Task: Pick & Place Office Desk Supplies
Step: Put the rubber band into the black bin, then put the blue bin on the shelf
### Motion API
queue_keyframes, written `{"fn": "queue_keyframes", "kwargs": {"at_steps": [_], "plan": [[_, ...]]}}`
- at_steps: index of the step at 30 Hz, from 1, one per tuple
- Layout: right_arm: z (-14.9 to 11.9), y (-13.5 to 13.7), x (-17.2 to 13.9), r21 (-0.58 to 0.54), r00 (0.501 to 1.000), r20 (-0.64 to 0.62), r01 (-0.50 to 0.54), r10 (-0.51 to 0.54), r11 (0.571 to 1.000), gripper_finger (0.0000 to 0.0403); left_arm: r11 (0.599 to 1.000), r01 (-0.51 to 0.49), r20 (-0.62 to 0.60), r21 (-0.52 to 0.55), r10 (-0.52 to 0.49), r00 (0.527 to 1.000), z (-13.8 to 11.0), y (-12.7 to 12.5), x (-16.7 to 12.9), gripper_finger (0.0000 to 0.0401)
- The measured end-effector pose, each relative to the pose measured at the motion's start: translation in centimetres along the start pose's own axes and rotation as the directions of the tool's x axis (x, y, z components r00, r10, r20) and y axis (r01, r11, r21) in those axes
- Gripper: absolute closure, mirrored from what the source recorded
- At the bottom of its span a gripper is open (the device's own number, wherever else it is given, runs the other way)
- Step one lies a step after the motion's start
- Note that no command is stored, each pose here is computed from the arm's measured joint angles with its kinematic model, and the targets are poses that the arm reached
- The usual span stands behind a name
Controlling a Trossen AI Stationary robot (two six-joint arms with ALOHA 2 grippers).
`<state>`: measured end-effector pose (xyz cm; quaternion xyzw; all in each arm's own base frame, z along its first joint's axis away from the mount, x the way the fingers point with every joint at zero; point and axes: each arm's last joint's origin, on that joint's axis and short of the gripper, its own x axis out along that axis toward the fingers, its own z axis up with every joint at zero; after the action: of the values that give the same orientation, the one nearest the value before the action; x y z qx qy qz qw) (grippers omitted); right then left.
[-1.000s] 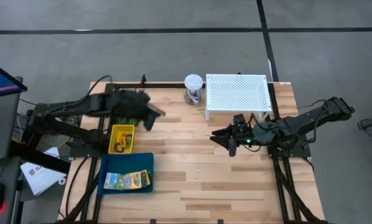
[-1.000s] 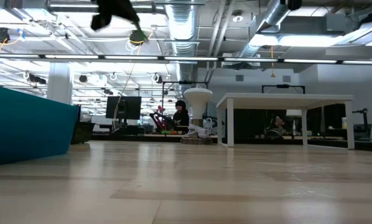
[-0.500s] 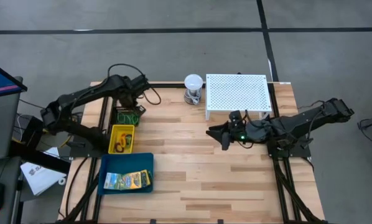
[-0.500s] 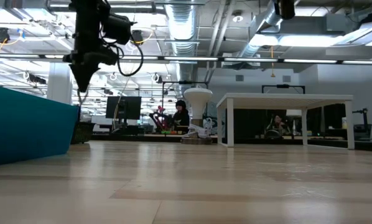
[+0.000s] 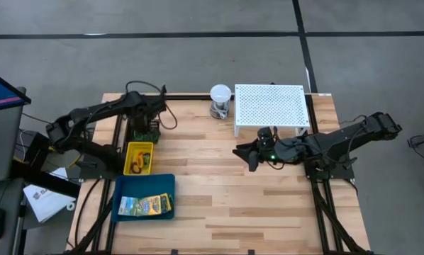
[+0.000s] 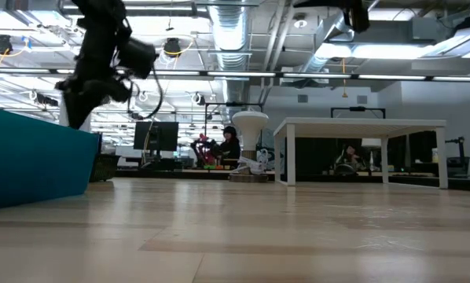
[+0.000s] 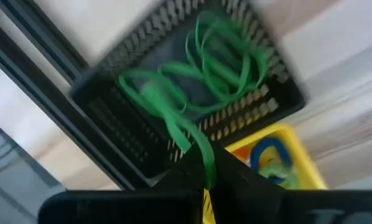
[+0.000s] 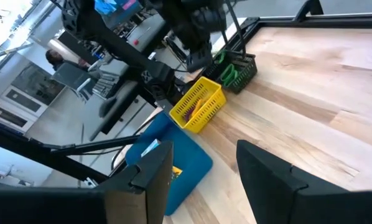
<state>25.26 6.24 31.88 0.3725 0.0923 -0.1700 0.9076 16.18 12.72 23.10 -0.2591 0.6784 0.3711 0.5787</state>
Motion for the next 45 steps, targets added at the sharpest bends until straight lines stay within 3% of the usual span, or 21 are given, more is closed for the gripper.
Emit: {"fn": "queue_keyframes", "kwargs": {"at_steps": [6,13,25,28,31,33,34,36,38,40,43,44,45], "plan": [[0.0,0.0,0.0,-0.003,1.000,0.001,-0.002,0.002,1.000,0.0228,0.993,-0.098,-0.008,-0.072,0.098,0.995,-1.0,0.1,2.7,0.0401],[0.0,0.1,0.0,0.000,1.000,0.001,-0.006,0.006,1.000,0.0227,0.990,-0.096,0.024,-0.099,0.099,0.995,-1.8,0.3,2.9,0.0390],[0.0,0.1,0.0,0.000,1.000,-0.002,-0.009,0.009,1.000,0.0227,0.986,-0.067,0.198,-0.151,0.096,0.976,-3.4,1.4,0.6,0.0241],[0.0,0.1,0.0,0.000,1.000,-0.003,-0.009,0.009,1.000,0.0227,0.987,0.021,0.258,-0.162,0.022,0.966,-4.0,1.5,-0.2,0.0210],[0.0,0.1,0.0,0.001,1.000,-0.002,-0.008,0.008,1.000,0.0227,0.964,0.232,0.328,-0.133,-0.178,0.928,-4.5,1.3,-1.1,0.0191],[0.1,0.0,0.1,0.002,1.000,0.001,-0.005,0.005,1.000,0.0227,0.908,0.414,0.380,-0.058,-0.364,0.850,-4.6,0.6,-2.0,0.0185],[0.1,0.0,0.1,0.001,1.000,0.001,-0.004,0.004,1.000,0.0227,0.860,0.510,0.403,0.007,-0.469,0.786,-4.6,0.2,-2.6,0.0184],[0.2,-0.1,0.1,-0.004,1.000,0.004,-0.001,0.001,1.000,0.0227,0.739,0.659,0.423,0.136,-0.645,0.636,-4.7,-0.7,-4.0,0.0184],[0.3,-0.2,0.2,-0.005,1.000,0.007,0.003,-0.003,1.000,0.0227,0.609,0.746,0.441,0.270,-0.767,0.466,-4.7,-2.0,-5.7,0.0187],[0.4,-0.2,0.2,-0.014,1.000,0.006,0.002,-0.002,1.000,0.0227,0.480,0.772,0.453,0.416,-0.846,0.281,-4.8,-3.4,-7.8,0.0191],[0.4,-0.2,0.3,-0.019,1.000,-0.005,-0.005,0.005,1.000,0.0227,0.278,0.707,0.416,0.650,-0.909,-0.025,-5.6,-5.7,-11.3,0.0196],[0.4,-0.3,0.3,-0.019,1.000,-0.007,-0.007,0.006,1.000,0.0227,0.226,0.666,0.397,0.711,-0.911,-0.115,-6.0,-6.5,-12.4,0.0198],[0.4,-0.3,0.3,-0.019,1.000,-0.011,-0.010,0.010,1.000,0.0227,0.191,0.637,0.383,0.746,-0.907,-0.176,-6.5,-7.3,-13.1,0.0199]]}}
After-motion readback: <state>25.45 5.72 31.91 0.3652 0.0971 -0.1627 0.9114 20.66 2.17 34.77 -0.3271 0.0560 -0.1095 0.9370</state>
